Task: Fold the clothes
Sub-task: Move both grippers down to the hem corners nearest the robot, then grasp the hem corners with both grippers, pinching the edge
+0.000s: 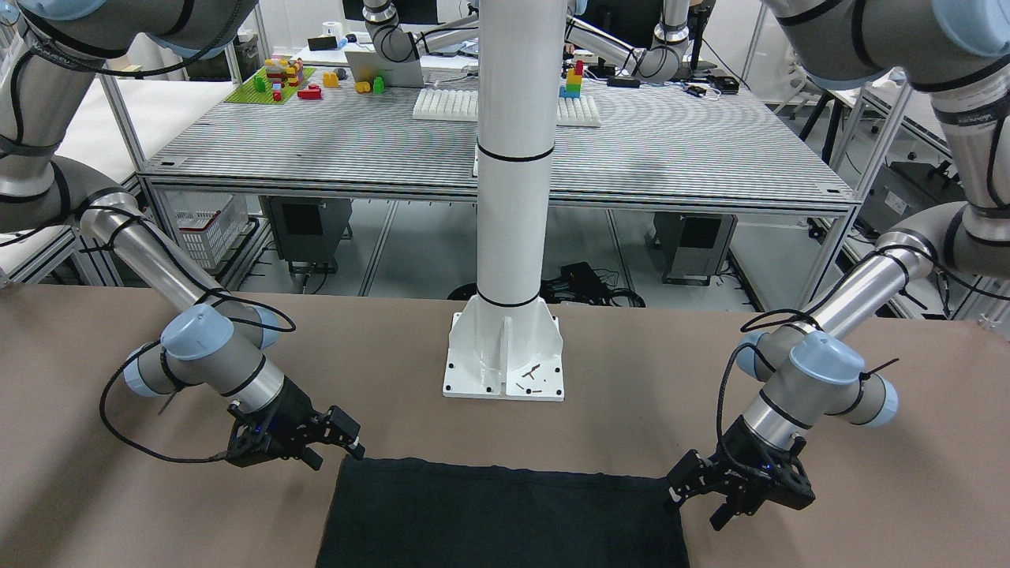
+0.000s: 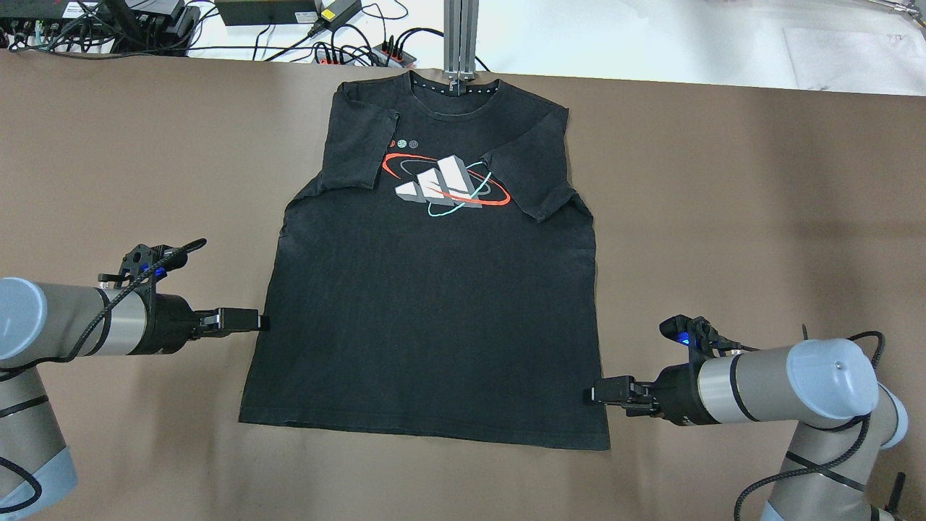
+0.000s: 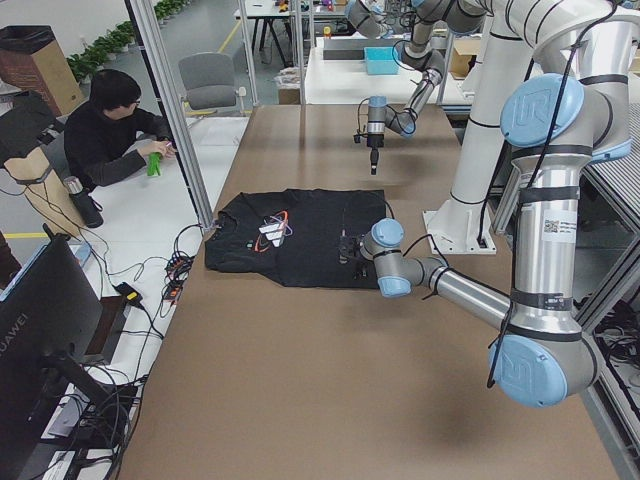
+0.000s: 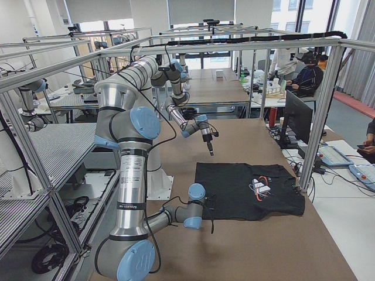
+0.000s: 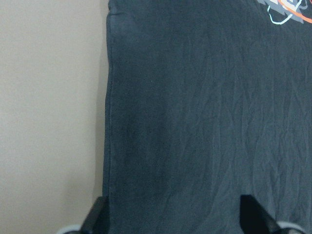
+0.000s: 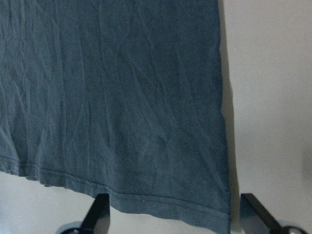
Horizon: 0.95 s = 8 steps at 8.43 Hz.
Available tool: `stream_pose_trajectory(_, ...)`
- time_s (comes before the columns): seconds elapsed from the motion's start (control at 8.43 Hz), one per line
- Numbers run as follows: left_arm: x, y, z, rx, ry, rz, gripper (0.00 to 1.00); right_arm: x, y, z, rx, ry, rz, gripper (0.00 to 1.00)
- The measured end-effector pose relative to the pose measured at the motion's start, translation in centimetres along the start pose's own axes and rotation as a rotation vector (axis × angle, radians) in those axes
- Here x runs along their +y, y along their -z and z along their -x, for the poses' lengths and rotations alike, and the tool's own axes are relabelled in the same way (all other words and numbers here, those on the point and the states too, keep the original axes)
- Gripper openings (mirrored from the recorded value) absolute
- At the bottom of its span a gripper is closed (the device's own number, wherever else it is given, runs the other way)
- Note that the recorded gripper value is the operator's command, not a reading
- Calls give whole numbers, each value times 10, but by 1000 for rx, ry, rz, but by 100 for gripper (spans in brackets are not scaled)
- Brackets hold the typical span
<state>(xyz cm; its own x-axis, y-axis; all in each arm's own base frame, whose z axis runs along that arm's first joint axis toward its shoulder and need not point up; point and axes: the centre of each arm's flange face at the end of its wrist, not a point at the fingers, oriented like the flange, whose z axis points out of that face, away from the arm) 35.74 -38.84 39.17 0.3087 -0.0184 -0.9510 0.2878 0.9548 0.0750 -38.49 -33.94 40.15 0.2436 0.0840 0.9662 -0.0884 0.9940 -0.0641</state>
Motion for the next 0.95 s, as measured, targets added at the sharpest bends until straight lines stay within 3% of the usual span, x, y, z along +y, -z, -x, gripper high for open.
stream_pose_trajectory(0.36, 4, 1, 8, -2, 2, -1, 94, -9, -30, -14, 41, 45, 9, 94)
stream_pose_trajectory(0.95, 3, -6, 7, -5, -1, 2, 94, -2, -42, -15, 51, 54, 8, 94)
